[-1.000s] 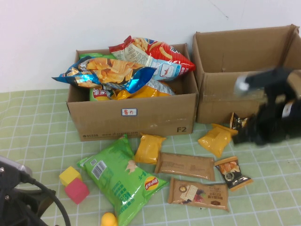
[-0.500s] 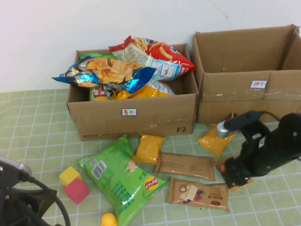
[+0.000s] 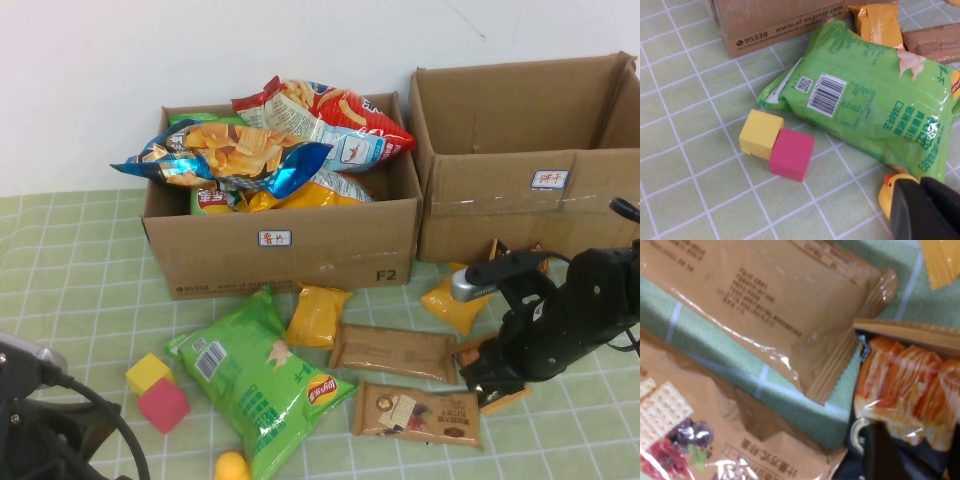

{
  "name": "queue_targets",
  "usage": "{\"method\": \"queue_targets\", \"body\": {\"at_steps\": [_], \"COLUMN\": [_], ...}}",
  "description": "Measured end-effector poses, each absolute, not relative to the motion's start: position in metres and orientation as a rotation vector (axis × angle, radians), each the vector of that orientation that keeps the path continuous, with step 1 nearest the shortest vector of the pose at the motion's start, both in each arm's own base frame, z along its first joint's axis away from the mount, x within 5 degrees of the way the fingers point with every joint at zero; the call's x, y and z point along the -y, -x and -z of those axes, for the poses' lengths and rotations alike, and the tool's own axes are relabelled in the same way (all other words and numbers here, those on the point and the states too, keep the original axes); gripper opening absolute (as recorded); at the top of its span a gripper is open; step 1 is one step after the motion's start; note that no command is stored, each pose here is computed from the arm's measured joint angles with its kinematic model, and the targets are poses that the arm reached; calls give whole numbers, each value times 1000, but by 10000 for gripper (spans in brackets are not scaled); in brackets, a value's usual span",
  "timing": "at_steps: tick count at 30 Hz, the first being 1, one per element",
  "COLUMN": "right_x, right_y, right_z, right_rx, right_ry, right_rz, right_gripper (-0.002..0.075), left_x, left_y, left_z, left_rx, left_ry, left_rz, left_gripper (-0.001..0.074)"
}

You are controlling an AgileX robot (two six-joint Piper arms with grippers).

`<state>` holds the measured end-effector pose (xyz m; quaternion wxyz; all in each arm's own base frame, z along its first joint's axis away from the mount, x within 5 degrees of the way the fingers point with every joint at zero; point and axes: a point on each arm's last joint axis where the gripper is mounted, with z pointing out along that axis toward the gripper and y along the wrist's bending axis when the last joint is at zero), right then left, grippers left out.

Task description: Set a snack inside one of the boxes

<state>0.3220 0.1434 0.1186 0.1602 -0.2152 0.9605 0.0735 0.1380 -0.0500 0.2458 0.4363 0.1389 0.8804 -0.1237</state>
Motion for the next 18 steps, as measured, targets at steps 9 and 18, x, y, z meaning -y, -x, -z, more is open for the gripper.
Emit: {"method": "queue_targets", "body": {"at_steps": [9, 18], "right_x": [-144, -148], "right_y": [-322, -331], "right_z": [-130, -208], "right_rx": [-2765, -2595], "right_ry": [665, 664], "right_rz": [-202, -233], "right_gripper": [228, 227], "left_x": [50, 50], "left_y": [-138, -138], "left_z": [-246, -246], "left_rx": [-2190, -2189], "left_ry": [-346, -345], "left_rz": [308, 307], "left_gripper": [-3, -3]}}
